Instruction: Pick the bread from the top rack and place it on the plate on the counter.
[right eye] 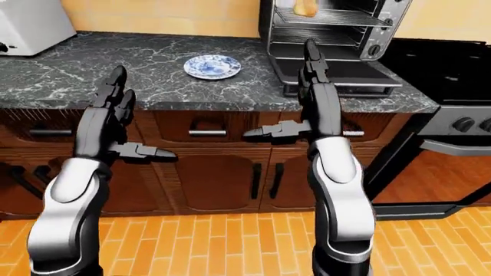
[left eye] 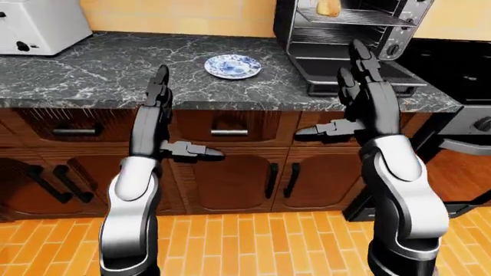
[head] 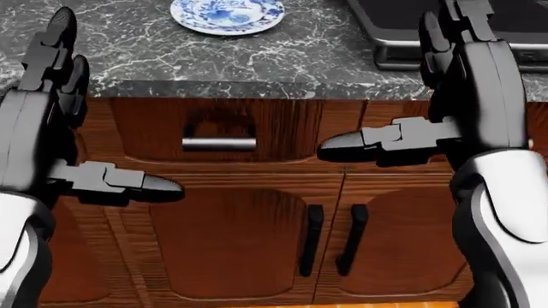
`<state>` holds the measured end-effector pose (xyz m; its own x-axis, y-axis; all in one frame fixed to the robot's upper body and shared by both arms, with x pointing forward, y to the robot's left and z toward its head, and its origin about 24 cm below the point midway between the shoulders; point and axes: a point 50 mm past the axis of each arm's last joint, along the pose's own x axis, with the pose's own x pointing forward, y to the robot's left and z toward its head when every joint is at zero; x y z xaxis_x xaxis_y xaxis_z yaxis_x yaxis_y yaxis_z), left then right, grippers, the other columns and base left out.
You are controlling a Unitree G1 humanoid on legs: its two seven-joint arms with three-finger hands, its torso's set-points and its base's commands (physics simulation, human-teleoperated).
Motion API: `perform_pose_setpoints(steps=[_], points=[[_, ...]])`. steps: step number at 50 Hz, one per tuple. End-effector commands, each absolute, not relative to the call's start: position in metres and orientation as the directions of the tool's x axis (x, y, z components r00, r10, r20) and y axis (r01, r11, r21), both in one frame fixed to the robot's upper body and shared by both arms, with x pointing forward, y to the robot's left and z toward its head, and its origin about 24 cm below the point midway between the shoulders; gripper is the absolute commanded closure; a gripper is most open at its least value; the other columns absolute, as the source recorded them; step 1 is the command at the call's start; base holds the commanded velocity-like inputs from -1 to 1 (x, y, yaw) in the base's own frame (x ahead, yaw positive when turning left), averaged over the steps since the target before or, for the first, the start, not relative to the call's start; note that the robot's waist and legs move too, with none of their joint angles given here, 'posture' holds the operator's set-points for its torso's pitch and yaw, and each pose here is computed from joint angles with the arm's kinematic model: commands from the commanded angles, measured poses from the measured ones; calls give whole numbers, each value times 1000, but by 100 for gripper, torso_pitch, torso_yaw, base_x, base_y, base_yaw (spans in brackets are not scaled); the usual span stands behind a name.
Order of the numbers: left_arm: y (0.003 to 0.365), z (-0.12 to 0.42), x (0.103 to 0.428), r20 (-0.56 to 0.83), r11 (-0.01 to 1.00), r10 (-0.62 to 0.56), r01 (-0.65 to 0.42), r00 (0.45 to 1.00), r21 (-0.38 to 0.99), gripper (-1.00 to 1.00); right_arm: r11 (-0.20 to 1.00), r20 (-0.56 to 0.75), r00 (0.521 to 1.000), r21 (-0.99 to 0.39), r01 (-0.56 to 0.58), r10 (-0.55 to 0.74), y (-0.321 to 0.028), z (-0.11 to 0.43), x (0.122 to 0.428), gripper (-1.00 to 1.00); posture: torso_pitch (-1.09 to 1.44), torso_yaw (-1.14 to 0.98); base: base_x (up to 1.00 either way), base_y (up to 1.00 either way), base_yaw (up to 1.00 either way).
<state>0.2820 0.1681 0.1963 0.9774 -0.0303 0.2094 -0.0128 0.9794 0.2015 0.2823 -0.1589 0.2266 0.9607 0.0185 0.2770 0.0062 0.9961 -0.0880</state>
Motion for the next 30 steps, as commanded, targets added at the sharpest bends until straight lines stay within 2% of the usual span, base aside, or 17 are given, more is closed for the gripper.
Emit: perform_pose_setpoints(steps=[1, 16, 30], points=[[169, 220, 277, 328, 975, -25, -50, 945, 219, -100, 996, 398, 916, -92, -13, 49, -153, 252, 276, -100, 0, 0, 10, 0, 0], [171, 234, 273, 359, 966, -29, -66, 933, 250, -100, 999, 443, 897, -49, 15, 8, -161, 263, 274, -100, 0, 0, 10, 0, 0], [171, 232, 273, 356, 965, -27, -69, 934, 252, -100, 999, 455, 890, -31, 26, -9, -166, 266, 271, -100, 0, 0, 15, -18, 0]])
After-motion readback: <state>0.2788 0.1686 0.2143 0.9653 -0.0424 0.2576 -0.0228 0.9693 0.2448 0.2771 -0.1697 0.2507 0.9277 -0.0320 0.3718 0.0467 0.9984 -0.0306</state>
